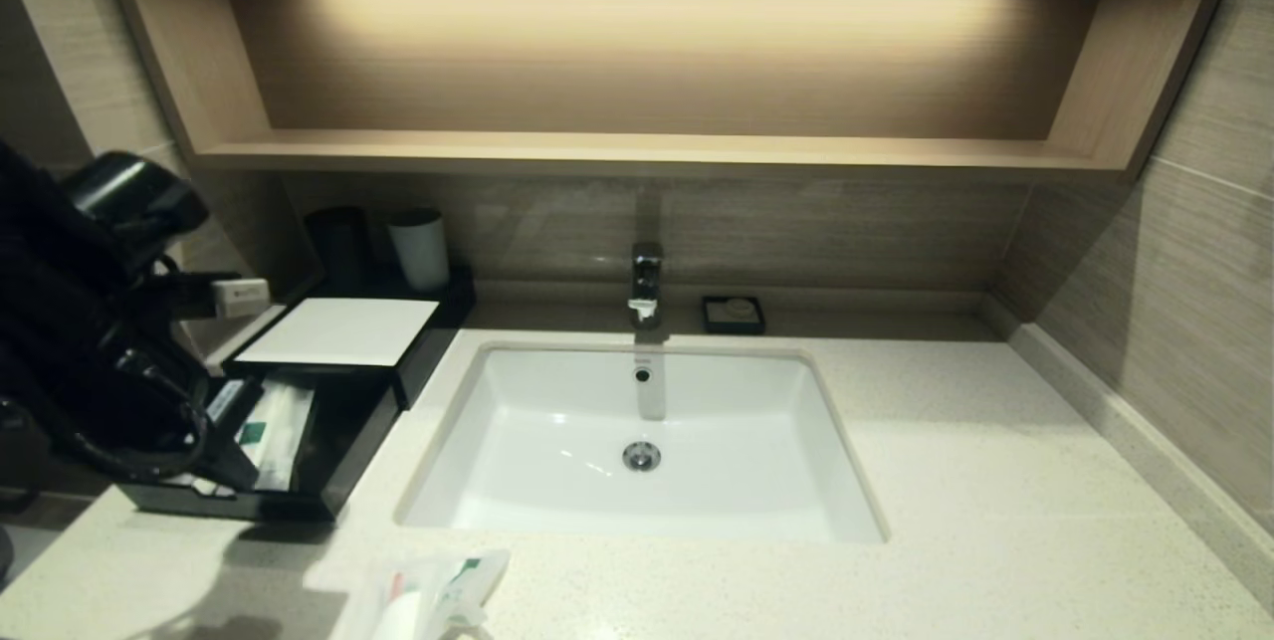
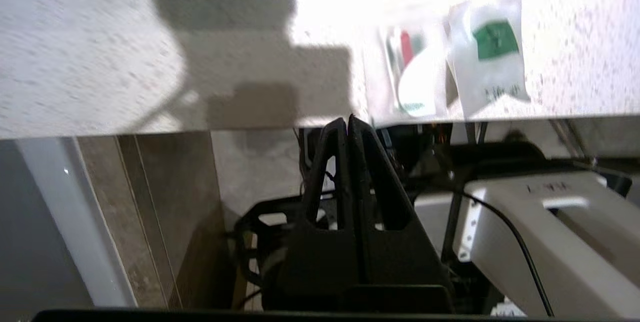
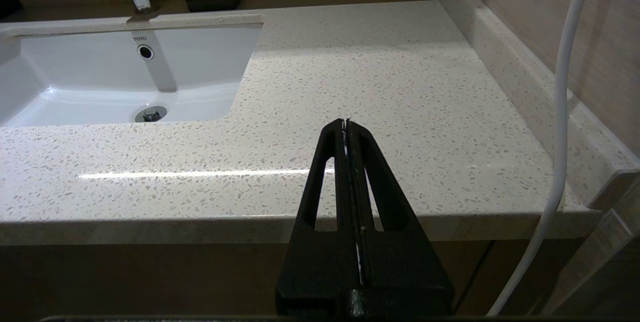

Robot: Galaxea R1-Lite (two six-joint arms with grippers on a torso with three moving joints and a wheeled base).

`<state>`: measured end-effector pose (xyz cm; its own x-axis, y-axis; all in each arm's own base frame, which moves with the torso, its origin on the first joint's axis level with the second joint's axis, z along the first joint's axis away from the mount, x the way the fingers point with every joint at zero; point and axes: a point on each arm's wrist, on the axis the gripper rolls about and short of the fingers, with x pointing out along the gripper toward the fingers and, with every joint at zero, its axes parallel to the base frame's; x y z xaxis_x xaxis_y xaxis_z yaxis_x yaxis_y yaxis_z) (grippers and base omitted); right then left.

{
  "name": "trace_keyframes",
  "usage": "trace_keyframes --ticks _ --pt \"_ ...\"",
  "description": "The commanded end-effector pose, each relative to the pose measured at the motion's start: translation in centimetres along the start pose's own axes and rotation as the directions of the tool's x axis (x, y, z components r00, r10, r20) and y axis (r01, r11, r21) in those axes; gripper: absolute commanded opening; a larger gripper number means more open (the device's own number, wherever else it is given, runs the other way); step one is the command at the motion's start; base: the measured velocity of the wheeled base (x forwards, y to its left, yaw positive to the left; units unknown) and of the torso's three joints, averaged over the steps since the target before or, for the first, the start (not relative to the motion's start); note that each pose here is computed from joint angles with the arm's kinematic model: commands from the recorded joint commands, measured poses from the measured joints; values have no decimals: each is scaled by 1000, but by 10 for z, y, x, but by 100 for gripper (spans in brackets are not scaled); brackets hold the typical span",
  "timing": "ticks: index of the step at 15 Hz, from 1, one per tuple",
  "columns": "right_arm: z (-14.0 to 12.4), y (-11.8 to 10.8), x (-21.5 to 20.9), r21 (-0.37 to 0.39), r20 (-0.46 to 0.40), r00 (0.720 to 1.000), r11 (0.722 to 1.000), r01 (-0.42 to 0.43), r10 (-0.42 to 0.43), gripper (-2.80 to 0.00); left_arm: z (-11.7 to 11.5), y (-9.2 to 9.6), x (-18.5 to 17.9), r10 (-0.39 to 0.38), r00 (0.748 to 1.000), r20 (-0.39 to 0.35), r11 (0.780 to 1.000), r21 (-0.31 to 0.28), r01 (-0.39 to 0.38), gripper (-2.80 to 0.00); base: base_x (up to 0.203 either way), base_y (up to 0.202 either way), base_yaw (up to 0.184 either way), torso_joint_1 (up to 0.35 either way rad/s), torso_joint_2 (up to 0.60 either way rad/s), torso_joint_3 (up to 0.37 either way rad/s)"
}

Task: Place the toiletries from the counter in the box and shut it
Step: Pick up the bathroom toiletry

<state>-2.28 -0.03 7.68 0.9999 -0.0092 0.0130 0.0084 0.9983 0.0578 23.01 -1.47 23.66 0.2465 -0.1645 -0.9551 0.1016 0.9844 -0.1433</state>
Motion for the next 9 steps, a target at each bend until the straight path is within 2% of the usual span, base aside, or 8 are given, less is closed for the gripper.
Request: trace_keyframes --ticks 1,2,4,6,9 --pt "0 0 0 1 1 1000 1000 0 0 -280 -13 -22 25 -20 991 -136 999 46 27 -280 0 0 0 0 0 0" --pt "0 0 0 1 1 1000 1000 0 0 -280 -16 -30 41 -18 980 -198 998 48 28 -280 0 0 0 0 0 0" --pt "0 0 0 1 1 1000 1000 0 0 -280 -20 -45 59 -14 966 -258 998 55 29 -280 0 0 0 0 0 0" --pt "0 0 0 1 1 1000 1000 0 0 -280 -24 -60 66 -13 962 -274 997 69 33 -280 0 0 0 0 0 0" --pt "0 0 0 1 1 1000 1000 0 0 -280 -21 -69 79 18 952 -305 1000 20 -12 -280 0 0 0 0 0 0"
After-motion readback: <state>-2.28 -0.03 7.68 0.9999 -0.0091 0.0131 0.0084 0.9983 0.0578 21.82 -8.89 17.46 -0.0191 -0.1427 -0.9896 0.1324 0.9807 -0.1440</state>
